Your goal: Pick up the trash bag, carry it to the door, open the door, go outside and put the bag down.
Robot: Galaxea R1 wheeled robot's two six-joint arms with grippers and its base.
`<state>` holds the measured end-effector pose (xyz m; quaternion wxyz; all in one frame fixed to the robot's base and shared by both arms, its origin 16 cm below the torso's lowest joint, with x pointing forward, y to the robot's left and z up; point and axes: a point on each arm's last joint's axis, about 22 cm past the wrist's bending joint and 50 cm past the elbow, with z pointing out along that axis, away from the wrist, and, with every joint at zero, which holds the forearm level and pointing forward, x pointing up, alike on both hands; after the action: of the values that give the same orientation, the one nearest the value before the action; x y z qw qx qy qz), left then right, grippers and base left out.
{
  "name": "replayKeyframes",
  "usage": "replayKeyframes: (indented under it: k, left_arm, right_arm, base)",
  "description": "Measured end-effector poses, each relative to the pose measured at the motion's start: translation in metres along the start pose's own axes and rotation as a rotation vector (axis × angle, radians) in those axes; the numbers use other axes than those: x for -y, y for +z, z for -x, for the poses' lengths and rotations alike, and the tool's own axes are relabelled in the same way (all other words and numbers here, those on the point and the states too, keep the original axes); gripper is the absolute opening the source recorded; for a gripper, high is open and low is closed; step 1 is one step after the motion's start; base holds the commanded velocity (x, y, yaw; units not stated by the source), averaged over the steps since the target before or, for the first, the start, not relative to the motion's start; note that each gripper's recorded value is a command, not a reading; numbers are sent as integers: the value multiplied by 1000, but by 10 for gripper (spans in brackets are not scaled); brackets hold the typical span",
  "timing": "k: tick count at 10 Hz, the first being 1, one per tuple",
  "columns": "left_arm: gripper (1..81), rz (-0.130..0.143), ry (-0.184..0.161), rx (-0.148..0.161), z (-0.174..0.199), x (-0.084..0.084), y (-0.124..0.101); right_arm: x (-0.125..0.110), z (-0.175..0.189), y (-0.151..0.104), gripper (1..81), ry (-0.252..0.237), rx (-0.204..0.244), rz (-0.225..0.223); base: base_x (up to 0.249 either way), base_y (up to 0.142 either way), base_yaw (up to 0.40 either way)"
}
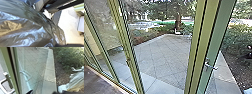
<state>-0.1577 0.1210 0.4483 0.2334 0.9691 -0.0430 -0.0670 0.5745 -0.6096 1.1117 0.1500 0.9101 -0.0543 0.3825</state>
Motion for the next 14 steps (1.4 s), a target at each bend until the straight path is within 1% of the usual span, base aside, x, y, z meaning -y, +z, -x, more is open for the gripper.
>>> replayKeyframes:
  k: [1, 2, 4, 7, 8, 9, 10, 11, 12, 13, 14]
  left_arm:
    - [10, -1, 9, -1, -2, 1, 0]
    - [10, 0, 9, -1, -2, 1, 0]
    - [10, 0, 6, 5, 2, 0, 0]
    - [10, 1, 8, 10, 3, 0, 0]
    - [10, 2, 17, 17, 2, 1, -1]
    - [10, 3, 38, 33, 1, 2, -2]
    - [10, 2, 67, 47, -3, 5, -3]
    - [10, 1, 95, 62, -7, 8, -4]
    - [10, 0, 123, 77, -10, 10, -6]
    - [10, 0, 147, 89, -14, 12, -7]
    - [10, -2, 164, 95, -17, 14, -7]
  right_arm:
    - [-30, 7, -9, 811, 19, -1, 39]
    - [-42, 9, -7, 811, 21, 5, 65]
    - [-51, 12, 0, 811, -17, 2, 93]
    - [-75, 31, 12, 811, -34, 30, 128]
    - [-88, 37, 11, 811, -39, 31, 142]
    - [-107, 45, 4, 811, -31, 28, 165]
    - [-138, 63, -9, 811, -4, 36, 201]
    - [-175, 86, -26, 811, 25, 53, 250]
    - [-207, 108, -43, 811, 50, 70, 295]
    - [-230, 126, -58, 811, 74, 81, 325]
    - [-246, 138, -69, 811, 87, 83, 343]
  base:
    - [0, 0, 0]
    - [0, 0, 0]
    - [0, 0, 0]
    - [0, 0, 0]
    - [0, 0, 0]
    - [0, 0, 0]
    - [0, 0, 0]
    - [0, 0, 0]
    - [0, 0, 0]
    - [0, 0, 0]
    - [0, 0, 0]
